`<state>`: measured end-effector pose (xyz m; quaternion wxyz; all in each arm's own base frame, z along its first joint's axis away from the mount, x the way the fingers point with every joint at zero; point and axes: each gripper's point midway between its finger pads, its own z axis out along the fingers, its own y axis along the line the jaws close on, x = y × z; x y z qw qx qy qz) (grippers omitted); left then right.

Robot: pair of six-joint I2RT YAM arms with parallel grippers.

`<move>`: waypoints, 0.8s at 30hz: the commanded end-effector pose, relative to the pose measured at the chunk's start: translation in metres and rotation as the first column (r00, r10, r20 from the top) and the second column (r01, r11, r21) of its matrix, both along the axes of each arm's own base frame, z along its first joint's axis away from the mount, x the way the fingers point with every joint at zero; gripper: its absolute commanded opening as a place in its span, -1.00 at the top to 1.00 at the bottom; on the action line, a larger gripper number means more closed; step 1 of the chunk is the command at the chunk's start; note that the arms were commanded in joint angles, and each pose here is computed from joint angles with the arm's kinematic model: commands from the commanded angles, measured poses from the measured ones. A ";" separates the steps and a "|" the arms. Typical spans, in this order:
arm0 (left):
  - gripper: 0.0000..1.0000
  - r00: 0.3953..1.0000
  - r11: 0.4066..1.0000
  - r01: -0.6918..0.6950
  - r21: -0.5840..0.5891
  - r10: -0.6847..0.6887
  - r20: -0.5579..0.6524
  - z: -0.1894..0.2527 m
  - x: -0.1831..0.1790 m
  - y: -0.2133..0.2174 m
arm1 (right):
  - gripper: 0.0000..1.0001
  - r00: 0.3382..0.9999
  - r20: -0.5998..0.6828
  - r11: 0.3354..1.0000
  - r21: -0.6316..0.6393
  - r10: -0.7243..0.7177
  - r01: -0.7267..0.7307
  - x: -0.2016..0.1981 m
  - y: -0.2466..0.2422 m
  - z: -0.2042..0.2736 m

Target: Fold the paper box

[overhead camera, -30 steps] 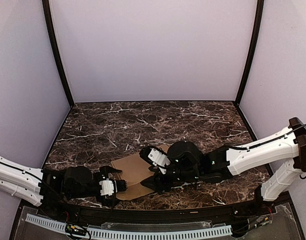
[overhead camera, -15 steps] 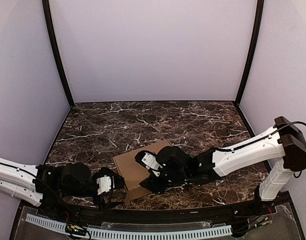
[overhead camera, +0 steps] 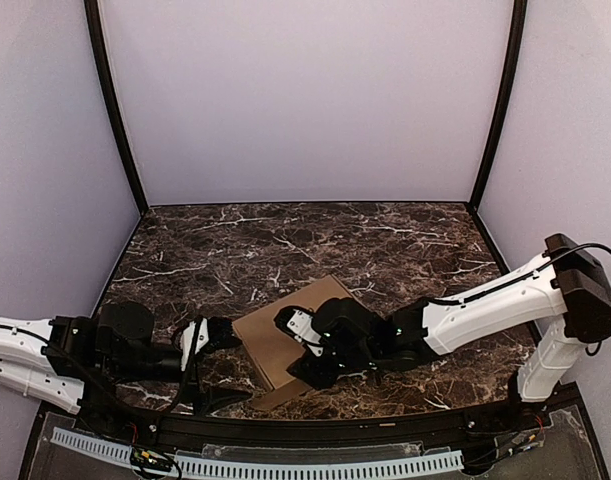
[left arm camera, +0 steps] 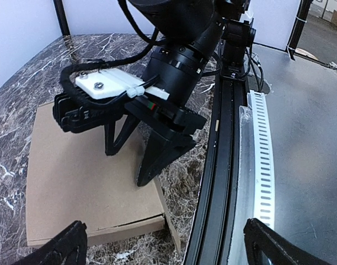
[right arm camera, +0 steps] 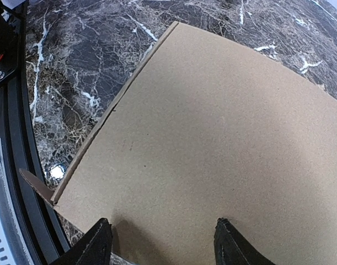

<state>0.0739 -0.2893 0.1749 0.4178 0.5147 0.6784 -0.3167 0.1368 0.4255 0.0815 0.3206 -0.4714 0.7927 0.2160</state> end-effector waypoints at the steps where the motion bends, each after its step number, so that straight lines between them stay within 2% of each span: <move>1: -0.98 0.991 0.995 -0.088 0.039 0.092 -0.102 -0.006 0.004 0.005 | -0.24 0.998 -0.009 0.995 -0.077 -0.058 0.057 0.002 -0.030 -0.007; 6: -0.97 0.939 0.968 -0.241 0.072 0.251 -0.237 -0.020 0.016 0.006 | -0.24 0.995 0.020 0.995 -0.018 -0.094 0.094 0.009 -0.039 0.022; 9: -0.97 0.869 0.933 -0.354 0.069 0.356 -0.344 -0.025 0.022 0.009 | -0.26 0.995 0.038 0.996 0.001 -0.093 0.093 0.013 -0.043 0.035; 17: -0.98 0.720 0.870 -0.493 0.031 0.428 -0.547 -0.023 0.024 0.015 | -0.17 0.998 0.055 0.999 0.028 -0.032 0.030 0.011 -0.054 0.059; 21: -0.96 0.661 0.788 -0.601 0.135 0.585 -0.470 -0.026 0.046 0.040 | -0.14 0.997 0.000 0.991 0.110 0.076 -0.075 -0.020 -0.049 0.068; 24: -0.96 0.659 0.747 -0.645 0.162 0.650 -0.378 -0.018 0.067 0.049 | -0.15 0.995 -0.017 0.984 0.151 0.095 -0.091 -0.042 -0.047 0.069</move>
